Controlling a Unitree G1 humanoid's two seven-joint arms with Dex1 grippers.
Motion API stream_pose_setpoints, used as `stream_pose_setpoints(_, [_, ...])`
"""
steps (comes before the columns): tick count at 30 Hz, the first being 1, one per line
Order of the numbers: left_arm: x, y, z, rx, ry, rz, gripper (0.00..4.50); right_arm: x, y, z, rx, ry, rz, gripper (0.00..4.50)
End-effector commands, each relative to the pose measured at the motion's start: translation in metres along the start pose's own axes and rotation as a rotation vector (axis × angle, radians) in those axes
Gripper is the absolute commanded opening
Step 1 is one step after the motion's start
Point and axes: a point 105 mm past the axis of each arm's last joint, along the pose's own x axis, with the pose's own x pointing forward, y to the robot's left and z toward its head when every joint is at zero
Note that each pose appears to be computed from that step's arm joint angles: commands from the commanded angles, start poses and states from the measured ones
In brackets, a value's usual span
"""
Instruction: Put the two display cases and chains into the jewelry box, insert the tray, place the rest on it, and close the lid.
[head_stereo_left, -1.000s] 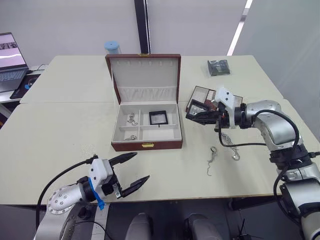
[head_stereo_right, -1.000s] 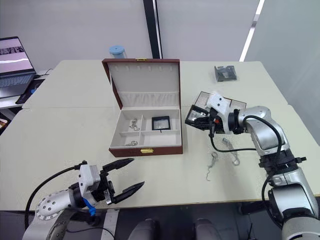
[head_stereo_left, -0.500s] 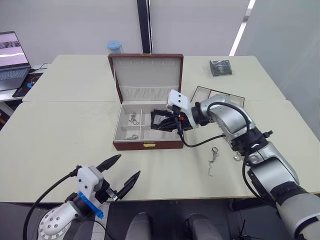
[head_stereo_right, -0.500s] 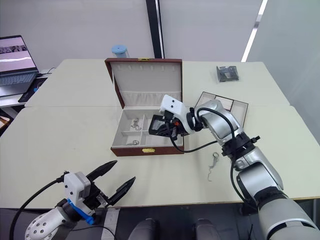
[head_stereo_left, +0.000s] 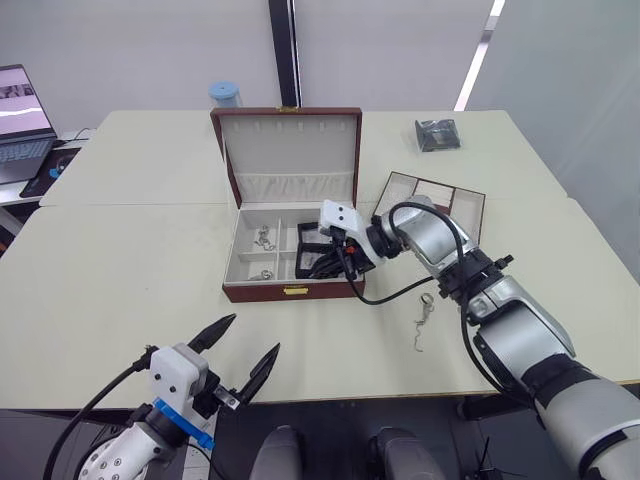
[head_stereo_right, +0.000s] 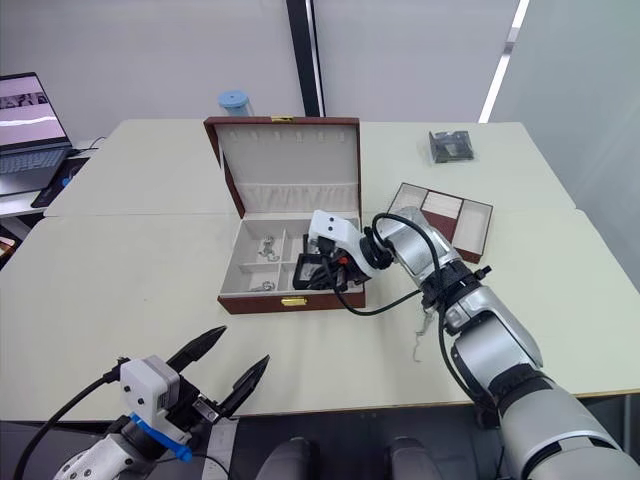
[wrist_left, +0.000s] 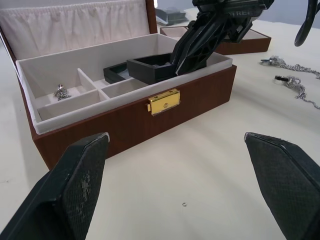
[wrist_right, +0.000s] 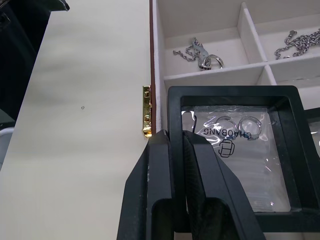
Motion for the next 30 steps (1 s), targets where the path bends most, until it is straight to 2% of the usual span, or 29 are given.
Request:
stream_pose_setpoints(1, [0.001,-0.002,0.011,0.021,-0.036,0.005,4.5,-0.003,-0.005,0.012,-0.042,-0.011,-0.019,0.01])
stream_pose_setpoints(5, [0.002,-0.002,0.011,0.02,-0.039,0.006,4.5,-0.005,-0.008,0.015,-0.032,-0.024,-0.029,0.01])
stream_pose_setpoints(6, [0.003,-0.002,0.012,0.022,-0.042,0.0,4.5,-0.006,-0.009,0.017,-0.029,-0.033,-0.03,0.72])
stream_pose_setpoints(13, [0.007,0.002,0.017,0.033,-0.062,-0.015,4.5,-0.015,-0.007,0.029,-0.032,-0.116,-0.006,2.75])
stream_pose_setpoints(17, [0.01,0.017,0.031,-0.024,-0.134,0.06,4.5,-0.033,-0.005,0.04,-0.034,-0.266,-0.012,3.94])
stream_pose_setpoints(19, [0.009,0.025,0.031,-0.034,-0.132,0.09,4.5,-0.045,-0.006,0.038,-0.042,-0.338,-0.042,4.45])
stream_pose_setpoints(23, [0.005,0.044,0.034,-0.04,-0.128,0.146,4.5,-0.071,-0.005,0.018,-0.068,-0.435,-0.146,4.45])
stream_pose_setpoints(26, [-0.001,0.06,0.023,-0.086,-0.031,0.17,4.5,-0.093,-0.001,0.003,-0.083,-0.505,-0.255,4.45])
stream_pose_setpoints(30, [-0.009,0.083,0.016,-0.094,0.071,0.186,4.5,-0.121,0.0,-0.034,-0.071,-0.484,-0.41,4.45])
